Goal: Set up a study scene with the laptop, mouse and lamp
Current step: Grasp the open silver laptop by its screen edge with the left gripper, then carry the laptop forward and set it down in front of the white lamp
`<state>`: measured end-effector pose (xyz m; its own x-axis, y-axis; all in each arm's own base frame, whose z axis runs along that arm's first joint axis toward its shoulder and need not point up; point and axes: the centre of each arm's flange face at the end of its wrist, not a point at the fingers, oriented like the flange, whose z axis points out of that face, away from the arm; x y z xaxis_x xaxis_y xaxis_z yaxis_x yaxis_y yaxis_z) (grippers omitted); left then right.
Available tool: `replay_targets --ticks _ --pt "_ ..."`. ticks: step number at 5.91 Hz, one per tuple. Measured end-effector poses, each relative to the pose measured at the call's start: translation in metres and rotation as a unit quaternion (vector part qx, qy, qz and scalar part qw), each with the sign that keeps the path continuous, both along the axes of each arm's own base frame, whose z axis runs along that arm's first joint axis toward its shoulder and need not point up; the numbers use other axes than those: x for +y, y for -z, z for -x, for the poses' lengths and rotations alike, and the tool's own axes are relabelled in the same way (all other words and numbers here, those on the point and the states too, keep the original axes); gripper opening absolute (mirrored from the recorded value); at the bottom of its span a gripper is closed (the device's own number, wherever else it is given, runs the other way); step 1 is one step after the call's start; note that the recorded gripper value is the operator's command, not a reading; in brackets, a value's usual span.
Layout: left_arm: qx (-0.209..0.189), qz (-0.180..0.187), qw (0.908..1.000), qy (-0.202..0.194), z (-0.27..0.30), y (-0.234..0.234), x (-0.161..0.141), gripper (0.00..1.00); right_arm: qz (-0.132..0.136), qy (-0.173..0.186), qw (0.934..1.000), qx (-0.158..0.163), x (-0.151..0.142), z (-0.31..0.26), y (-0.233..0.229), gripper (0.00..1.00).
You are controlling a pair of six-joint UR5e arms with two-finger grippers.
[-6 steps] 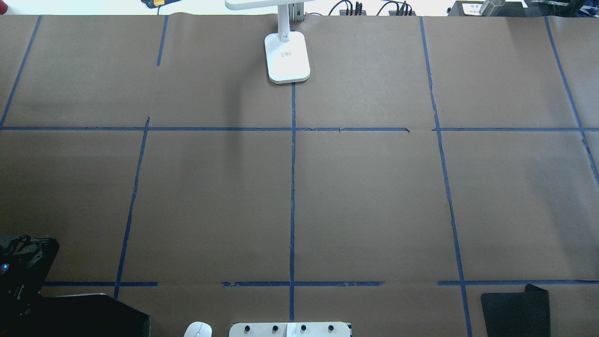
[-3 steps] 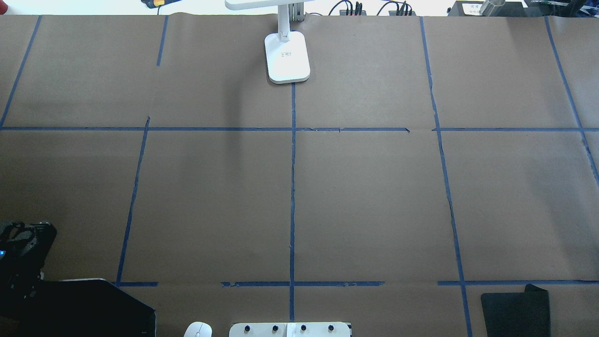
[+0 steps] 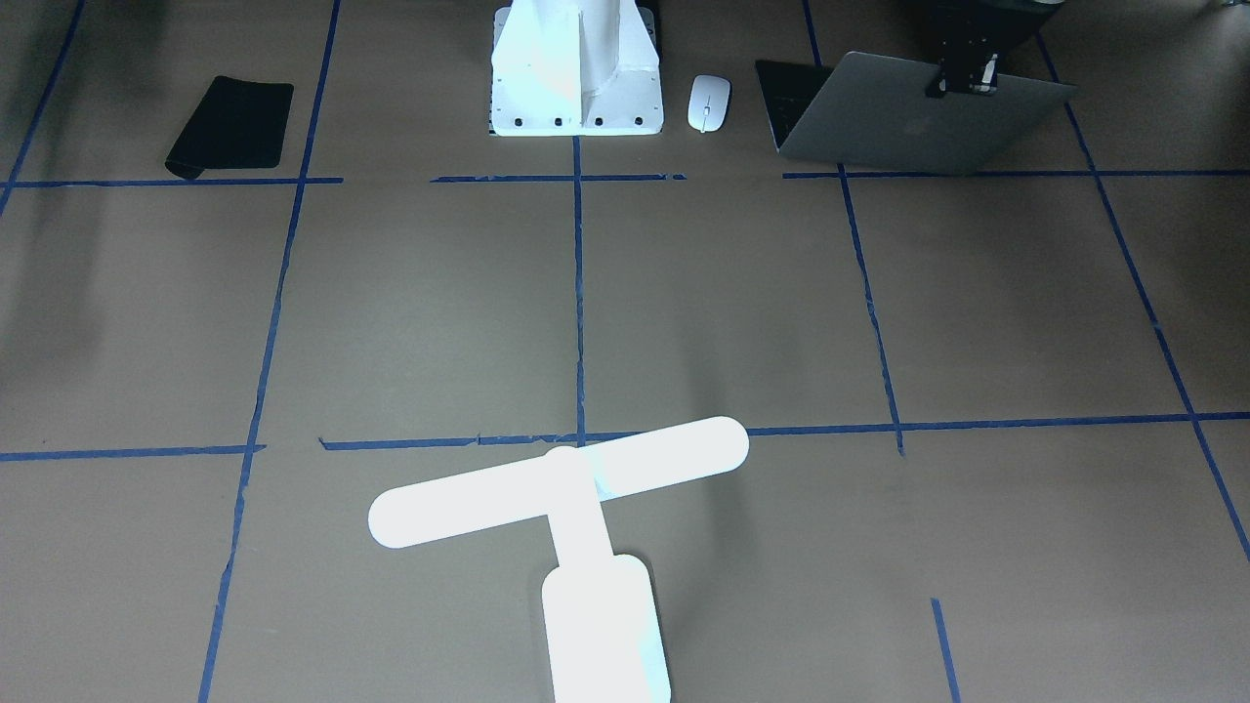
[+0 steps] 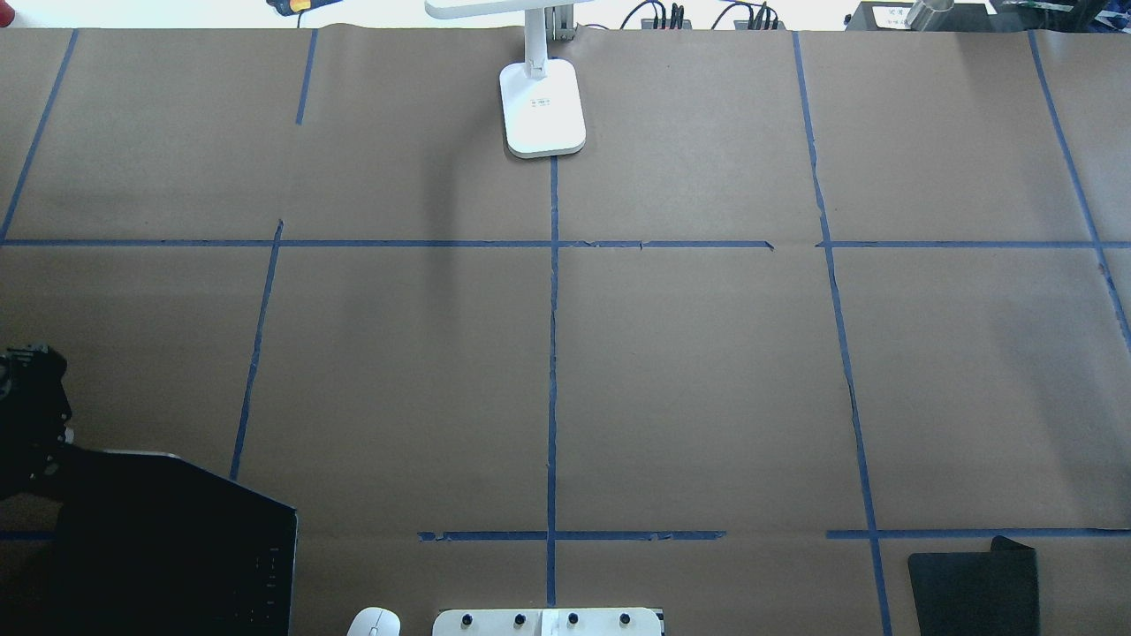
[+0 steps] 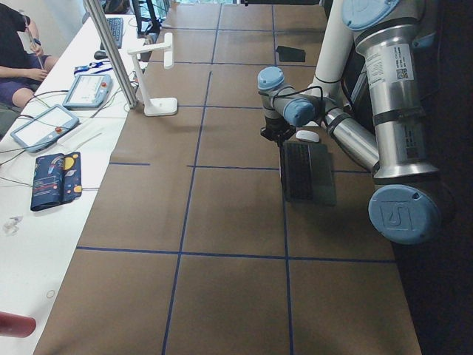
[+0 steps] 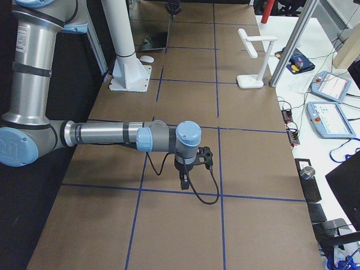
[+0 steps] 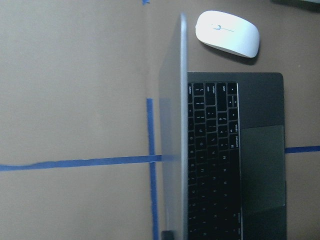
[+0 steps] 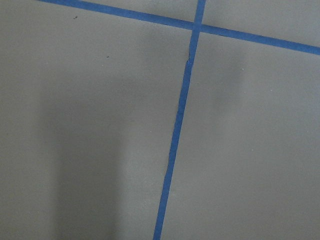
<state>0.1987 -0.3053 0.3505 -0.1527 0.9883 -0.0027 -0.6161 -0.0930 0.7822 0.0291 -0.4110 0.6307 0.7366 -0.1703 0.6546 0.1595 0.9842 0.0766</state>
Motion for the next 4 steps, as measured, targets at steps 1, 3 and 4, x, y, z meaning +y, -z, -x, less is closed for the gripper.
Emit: replay_targets --ticks 1,3,4 --pt "0.010 -0.024 0.9996 0.010 0.004 0.011 -0.014 0.00 0.000 0.000 1.0000 0.000 0.000 0.000 0.000 1.00" --pt "0.015 -0.058 0.9976 0.035 -0.007 0.040 -0.052 0.00 0.000 0.000 1.0000 0.000 0.000 0.000 0.000 1.00" --pt "0.013 -0.064 0.9967 0.048 -0.018 0.063 -0.079 0.00 0.000 0.000 1.0000 0.000 0.000 0.000 0.000 1.00"
